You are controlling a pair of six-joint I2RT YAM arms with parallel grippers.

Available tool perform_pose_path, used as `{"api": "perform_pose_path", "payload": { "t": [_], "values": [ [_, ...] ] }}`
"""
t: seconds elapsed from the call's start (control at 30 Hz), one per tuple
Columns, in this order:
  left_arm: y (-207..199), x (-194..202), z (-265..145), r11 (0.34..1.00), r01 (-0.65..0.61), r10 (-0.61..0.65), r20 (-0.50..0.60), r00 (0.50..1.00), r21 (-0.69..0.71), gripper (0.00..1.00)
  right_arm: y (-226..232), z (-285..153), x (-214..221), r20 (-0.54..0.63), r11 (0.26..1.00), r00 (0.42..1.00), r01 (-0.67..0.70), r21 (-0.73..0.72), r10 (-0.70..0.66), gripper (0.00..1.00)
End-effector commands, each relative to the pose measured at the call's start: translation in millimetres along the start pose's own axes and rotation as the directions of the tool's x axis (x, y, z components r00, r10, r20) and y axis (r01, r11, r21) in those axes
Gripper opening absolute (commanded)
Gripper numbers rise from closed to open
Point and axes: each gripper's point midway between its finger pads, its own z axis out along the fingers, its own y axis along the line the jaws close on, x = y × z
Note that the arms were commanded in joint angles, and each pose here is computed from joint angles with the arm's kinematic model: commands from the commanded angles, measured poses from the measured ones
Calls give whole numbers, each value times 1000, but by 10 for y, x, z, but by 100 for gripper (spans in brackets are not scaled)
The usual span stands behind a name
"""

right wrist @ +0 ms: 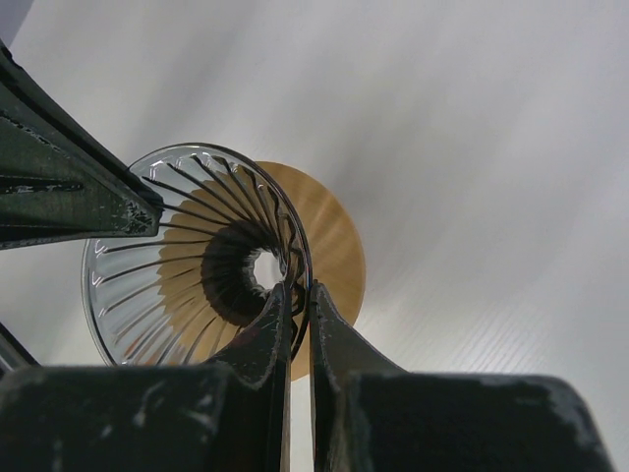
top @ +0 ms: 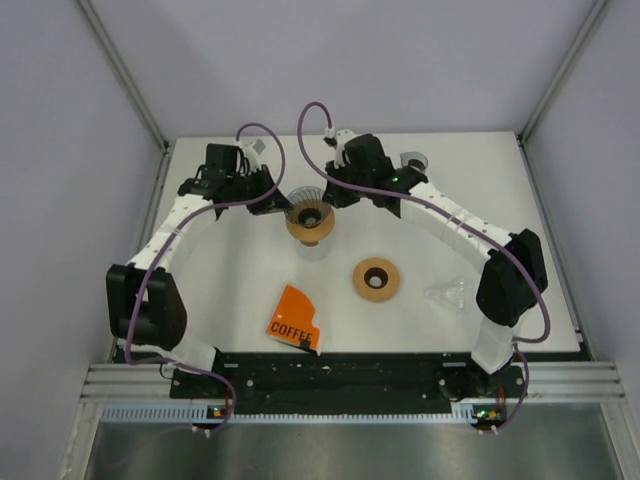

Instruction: Place the coffee filter in the dripper

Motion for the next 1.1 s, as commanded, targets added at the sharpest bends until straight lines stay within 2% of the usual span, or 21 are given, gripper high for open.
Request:
{"api": "perform_pose_path", "payload": {
  "t": [0.0, 0.4, 0.63, 0.7, 0.77, 0.9, 1.07],
  "values": [
    [128, 257, 97, 999, -42, 41, -99, 994, -13, 0, -467, 343, 1323, -388, 992, 921, 31, 118, 18, 0],
    [365, 439, 234, 998, -44, 35, -182, 983, -44, 0, -534, 370, 1478, -411, 990, 911, 32, 137, 28, 0],
    [123, 155, 119, 995, -97, 95, -109, 989, -7, 0, -286, 293, 942, -301, 998, 953, -3, 65, 23, 0],
    [57, 68, 80, 993, -118, 117, -86, 989, -1, 1, -216, 264, 789, -270, 999, 963, -9, 42, 20, 5],
    [11, -4, 57, 991, -132, 132, -69, 989, 2, 9, -157, 246, 665, -245, 1000, 969, -13, 21, 18, 10],
    [-40, -99, 37, 989, -145, 144, -50, 988, 1, 15, -106, 204, 454, -201, 1000, 979, -7, 11, 9, 19],
    [-70, -231, -2, 985, -172, 172, -17, 985, -15, 21, -59, 163, 309, -172, 1000, 985, 5, -5, -6, 26]
  ]
}}
